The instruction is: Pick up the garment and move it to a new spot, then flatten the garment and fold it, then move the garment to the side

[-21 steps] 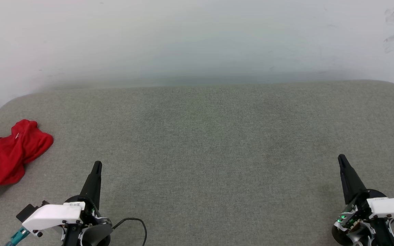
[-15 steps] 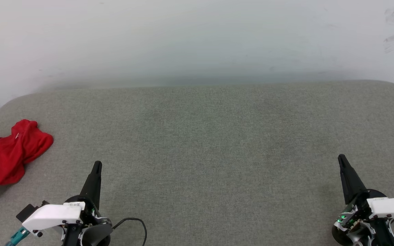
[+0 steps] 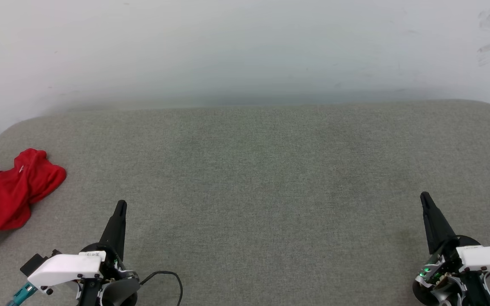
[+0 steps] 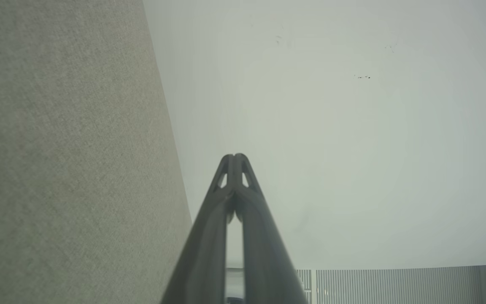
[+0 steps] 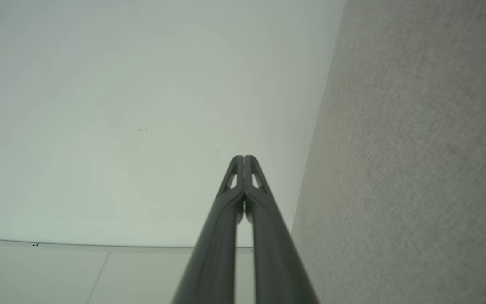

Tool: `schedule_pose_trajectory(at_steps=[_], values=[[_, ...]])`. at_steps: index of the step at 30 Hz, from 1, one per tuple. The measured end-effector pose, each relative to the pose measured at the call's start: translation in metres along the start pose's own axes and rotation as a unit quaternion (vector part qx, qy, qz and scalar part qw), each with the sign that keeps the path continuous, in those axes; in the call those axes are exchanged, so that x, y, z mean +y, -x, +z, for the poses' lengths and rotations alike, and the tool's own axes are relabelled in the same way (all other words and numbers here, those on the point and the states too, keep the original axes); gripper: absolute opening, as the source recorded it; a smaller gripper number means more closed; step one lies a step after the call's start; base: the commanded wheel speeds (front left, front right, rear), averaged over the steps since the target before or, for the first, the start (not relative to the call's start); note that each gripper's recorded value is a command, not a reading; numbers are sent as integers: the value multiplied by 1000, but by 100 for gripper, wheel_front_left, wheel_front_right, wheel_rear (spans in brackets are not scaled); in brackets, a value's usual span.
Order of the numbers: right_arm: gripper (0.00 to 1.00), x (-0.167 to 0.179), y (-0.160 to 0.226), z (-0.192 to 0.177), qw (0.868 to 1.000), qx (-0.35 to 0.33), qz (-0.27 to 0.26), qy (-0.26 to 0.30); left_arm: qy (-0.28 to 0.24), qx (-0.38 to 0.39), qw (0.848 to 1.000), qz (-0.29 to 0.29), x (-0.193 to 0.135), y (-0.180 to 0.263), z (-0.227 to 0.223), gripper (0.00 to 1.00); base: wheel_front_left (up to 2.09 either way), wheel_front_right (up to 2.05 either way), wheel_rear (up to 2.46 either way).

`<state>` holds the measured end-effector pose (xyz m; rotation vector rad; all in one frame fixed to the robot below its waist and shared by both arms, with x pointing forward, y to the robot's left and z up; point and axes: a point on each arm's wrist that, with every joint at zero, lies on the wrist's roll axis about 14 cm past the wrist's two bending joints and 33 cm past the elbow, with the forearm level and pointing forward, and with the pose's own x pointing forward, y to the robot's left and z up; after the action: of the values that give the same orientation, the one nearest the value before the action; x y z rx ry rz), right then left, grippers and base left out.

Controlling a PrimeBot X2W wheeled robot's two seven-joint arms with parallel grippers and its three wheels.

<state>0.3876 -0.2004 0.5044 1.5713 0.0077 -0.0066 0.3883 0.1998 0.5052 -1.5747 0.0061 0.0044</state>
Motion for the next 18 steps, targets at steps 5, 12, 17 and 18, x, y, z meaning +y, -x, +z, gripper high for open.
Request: schedule_pose_trajectory(at_steps=[5, 12, 17, 18], values=[[0, 0, 0, 0, 1000, 0, 0, 0, 0, 0, 1000, 0, 0, 0, 0, 0, 0, 0, 0], [0, 0, 0, 0, 1000, 0, 0, 0, 0, 0, 1000, 0, 0, 0, 0, 0, 0, 0, 0], [0, 0, 0, 0, 1000, 0, 0, 0, 0, 0, 1000, 0, 0, 0, 0, 0, 0, 0, 0], [0, 0, 0, 0, 1000, 0, 0, 0, 0, 0, 1000, 0, 0, 0, 0, 0, 0, 0, 0]])
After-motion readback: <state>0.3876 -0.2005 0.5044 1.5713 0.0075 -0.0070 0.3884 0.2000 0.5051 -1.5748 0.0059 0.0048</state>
